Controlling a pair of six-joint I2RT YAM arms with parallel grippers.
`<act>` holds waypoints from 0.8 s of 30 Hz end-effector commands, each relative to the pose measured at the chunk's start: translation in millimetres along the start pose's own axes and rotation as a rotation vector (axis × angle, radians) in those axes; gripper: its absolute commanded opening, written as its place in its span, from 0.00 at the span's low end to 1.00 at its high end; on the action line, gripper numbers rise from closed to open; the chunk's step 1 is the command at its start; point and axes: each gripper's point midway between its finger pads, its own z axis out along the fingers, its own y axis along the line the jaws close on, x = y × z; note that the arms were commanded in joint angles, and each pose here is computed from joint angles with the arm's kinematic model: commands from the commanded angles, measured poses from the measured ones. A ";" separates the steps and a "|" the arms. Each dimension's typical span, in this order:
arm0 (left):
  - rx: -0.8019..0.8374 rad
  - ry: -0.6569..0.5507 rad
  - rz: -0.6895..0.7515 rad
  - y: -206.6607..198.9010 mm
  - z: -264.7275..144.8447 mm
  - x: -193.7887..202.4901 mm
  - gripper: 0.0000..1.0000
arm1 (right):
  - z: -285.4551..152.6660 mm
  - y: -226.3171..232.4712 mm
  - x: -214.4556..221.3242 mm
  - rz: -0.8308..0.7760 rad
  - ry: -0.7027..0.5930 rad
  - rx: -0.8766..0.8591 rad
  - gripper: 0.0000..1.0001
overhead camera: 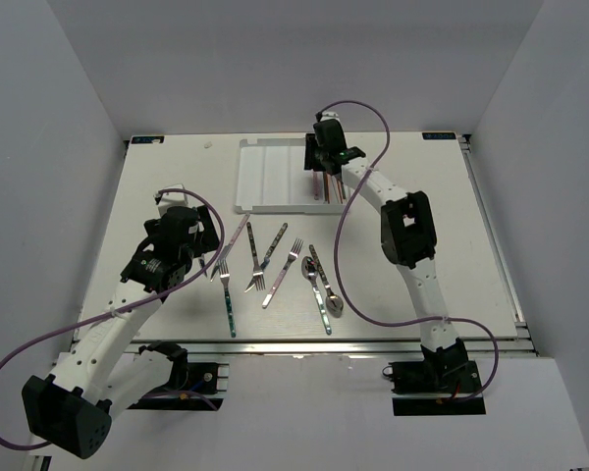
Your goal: Sort the eating utensils into containers
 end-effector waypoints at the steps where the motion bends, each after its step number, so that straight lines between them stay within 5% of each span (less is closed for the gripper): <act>1: 0.015 -0.016 -0.003 -1.7 -2.5 -4.4 0.98 | -41.8 19.5 -58.8 -0.014 -0.116 -0.054 0.52; 3: 0.015 -0.016 -0.003 -1.9 -2.2 -4.4 0.98 | -81.0 27.0 -83.3 -0.011 -0.163 -0.082 0.55; 4: 0.015 -0.016 -0.003 -1.9 -2.2 -4.4 0.98 | -84.5 25.7 -60.5 -0.018 -0.115 -0.072 0.56; 7: 0.007 -0.018 -0.005 -0.2 -2.4 -4.7 0.98 | -156.7 34.6 -70.7 -0.005 -0.146 -0.070 0.85; 9: 0.005 -0.022 -0.005 0.2 -3.0 -5.4 0.98 | -165.9 22.7 -14.0 -0.019 -0.038 -0.007 0.89; 13: 0.000 -0.021 -0.004 0.9 -2.6 -5.5 0.98 | -216.0 53.3 85.1 -0.113 0.117 -0.104 0.87; 16: -0.009 -0.020 -0.003 2.1 -1.9 -5.2 0.98 | -253.9 71.3 148.8 -0.172 0.208 -0.162 0.73; 18: -0.013 -0.022 -0.004 2.8 -2.0 -5.8 0.98 | -270.7 66.2 172.5 -0.172 0.226 -0.126 0.61; 24: -0.026 -0.026 -0.007 5.9 -3.0 -6.1 0.98 | -297.2 72.2 225.6 -0.207 0.299 -0.131 0.53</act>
